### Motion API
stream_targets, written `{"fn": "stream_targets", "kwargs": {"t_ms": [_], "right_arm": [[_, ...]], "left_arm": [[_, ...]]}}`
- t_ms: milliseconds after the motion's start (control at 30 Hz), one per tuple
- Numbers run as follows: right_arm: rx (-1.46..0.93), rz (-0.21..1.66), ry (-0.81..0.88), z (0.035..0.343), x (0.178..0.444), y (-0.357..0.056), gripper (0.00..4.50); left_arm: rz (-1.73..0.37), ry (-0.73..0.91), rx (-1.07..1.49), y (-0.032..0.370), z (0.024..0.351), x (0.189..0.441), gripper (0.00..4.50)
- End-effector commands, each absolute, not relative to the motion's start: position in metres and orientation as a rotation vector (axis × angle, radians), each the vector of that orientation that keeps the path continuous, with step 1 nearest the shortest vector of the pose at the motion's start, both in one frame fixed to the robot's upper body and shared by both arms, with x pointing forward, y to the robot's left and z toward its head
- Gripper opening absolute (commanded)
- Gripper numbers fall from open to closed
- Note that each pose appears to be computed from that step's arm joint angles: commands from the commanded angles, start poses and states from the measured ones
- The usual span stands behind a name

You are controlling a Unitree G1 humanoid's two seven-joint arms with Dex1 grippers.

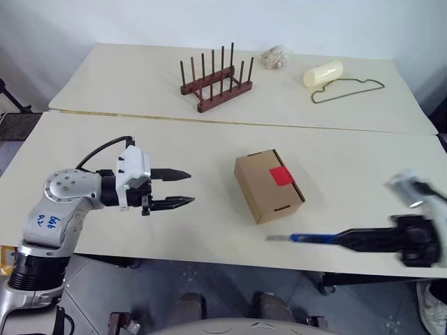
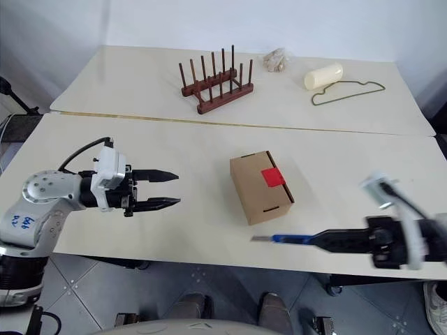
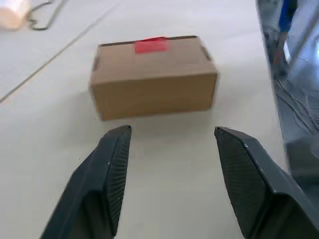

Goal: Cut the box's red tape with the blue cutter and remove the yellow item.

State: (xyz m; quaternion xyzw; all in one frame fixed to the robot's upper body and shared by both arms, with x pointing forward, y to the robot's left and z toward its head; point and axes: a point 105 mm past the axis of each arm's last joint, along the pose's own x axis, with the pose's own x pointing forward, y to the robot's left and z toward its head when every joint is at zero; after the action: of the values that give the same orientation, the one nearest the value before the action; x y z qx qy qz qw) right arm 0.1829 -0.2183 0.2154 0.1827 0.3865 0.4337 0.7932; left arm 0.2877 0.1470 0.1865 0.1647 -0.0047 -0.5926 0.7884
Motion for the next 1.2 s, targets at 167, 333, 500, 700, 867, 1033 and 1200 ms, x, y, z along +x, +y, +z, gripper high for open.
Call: {"fn": "stream_targets", "kwargs": {"t_ms": [167,333,500,700,867,1033,1200], "right_arm": [[0.228,0.805,0.659,0.244,0.192,-0.252,0.10],[0.078,0.700,0.509,0.264,0.227,-0.265,0.10],[-0.025,0.625,0.436,0.272,0.255,-0.253,0.10],[-0.058,0.607,0.364,0.286,0.271,-0.228,0.10],[-0.092,0.596,0.427,0.286,0.273,-0.211,0.10],[-0.059,0.641,0.434,0.287,0.270,-0.194,0.10],[-0.046,0.647,0.435,0.284,0.270,-0.178,0.10]], "left_arm": [[-1.348,-0.095,0.381,0.106,0.189,0.313,0.47],[-1.412,-0.186,0.386,0.064,0.209,0.334,0.00],[-1.405,-0.175,0.448,0.031,0.211,0.354,0.00],[-1.408,-0.102,0.496,0.010,0.197,0.363,0.00],[-1.377,-0.066,0.488,0.003,0.187,0.367,0.00],[-1.359,-0.037,0.475,0.004,0.181,0.368,0.00],[-1.364,-0.017,0.463,0.001,0.177,0.366,0.00]]}}
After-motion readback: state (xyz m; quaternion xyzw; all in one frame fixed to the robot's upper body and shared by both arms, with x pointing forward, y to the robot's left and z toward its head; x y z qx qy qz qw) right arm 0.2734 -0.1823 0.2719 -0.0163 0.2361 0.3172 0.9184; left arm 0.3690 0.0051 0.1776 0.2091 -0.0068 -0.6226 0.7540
